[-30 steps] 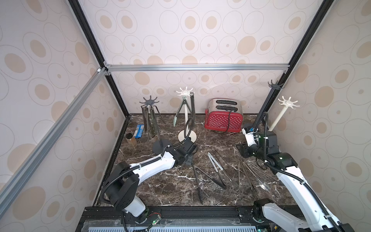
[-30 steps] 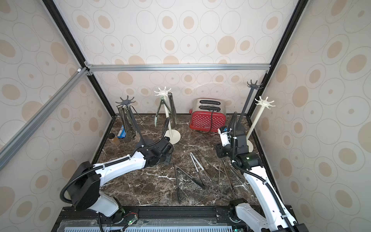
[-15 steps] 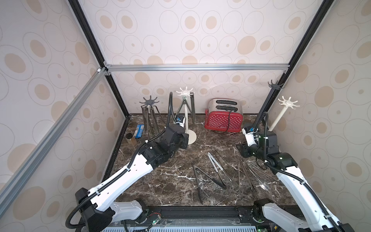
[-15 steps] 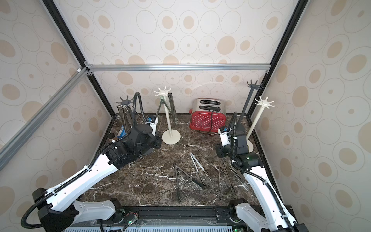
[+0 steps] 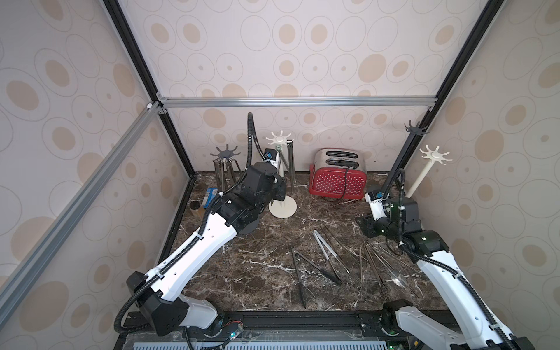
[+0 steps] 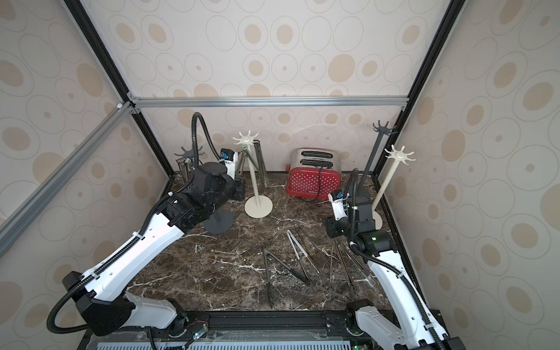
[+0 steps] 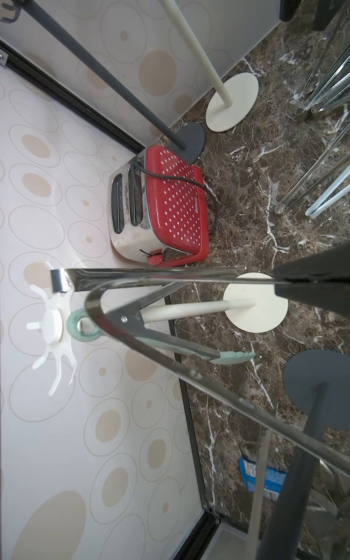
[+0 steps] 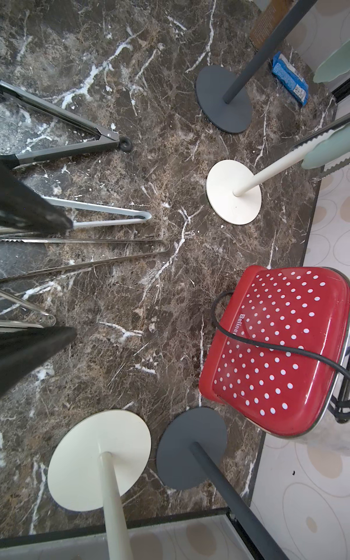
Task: Hang food tongs on kitchen utensil racks
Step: Hang the food tongs on the rack.
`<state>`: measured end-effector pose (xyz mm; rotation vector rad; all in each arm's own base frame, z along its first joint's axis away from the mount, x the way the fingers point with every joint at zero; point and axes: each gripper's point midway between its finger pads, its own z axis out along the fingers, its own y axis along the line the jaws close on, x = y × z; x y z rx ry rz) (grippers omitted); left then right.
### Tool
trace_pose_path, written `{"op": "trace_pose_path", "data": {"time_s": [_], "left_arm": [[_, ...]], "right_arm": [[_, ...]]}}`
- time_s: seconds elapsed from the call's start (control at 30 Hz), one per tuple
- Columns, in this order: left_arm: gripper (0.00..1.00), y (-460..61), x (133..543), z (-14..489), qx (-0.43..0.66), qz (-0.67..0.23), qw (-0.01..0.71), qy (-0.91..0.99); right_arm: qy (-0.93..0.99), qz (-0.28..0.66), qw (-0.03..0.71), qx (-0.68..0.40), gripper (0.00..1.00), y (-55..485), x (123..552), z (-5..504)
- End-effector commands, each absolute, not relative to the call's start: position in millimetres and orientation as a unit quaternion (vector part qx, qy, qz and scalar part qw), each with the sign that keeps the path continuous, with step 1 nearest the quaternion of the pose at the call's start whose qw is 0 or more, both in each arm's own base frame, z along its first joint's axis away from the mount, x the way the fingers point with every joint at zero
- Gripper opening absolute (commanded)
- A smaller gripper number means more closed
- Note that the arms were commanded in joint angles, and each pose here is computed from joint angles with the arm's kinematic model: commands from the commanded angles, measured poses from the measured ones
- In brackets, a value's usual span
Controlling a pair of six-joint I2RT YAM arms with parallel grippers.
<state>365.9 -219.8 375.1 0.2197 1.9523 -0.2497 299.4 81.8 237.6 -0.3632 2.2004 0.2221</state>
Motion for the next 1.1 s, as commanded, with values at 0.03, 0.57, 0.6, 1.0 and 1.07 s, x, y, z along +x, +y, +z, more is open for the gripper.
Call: {"op": "trace_pose_path", "data": {"time_s": [0.03,0.57,0.6,1.0,1.07], "left_arm": [[0.0,-222.7,376.9,412.4,0.081,-0.123,0.597,0.788],[0.0,-205.7,389.9,424.2,-0.004,-0.132,0.658,0.741],[0.0,-204.5,390.8,423.8,-0.01,-0.136,0.659,0.74],[0.0,-202.6,402.0,420.5,-0.057,-0.191,0.673,0.712],[0.0,-202.5,403.6,421.4,-0.062,-0.201,0.675,0.707]], "right_arm": [[0.885,0.091,0.431,-0.15,0.53,81.9,300.9,231.5],[0.886,0.098,0.428,-0.153,0.53,83.6,303.9,229.3],[0.885,0.099,0.428,-0.153,0.53,83.7,304.1,229.6],[0.886,0.11,0.424,-0.152,0.53,85.5,307.0,228.4],[0.886,0.111,0.424,-0.151,0.53,85.1,307.3,228.0]]}}
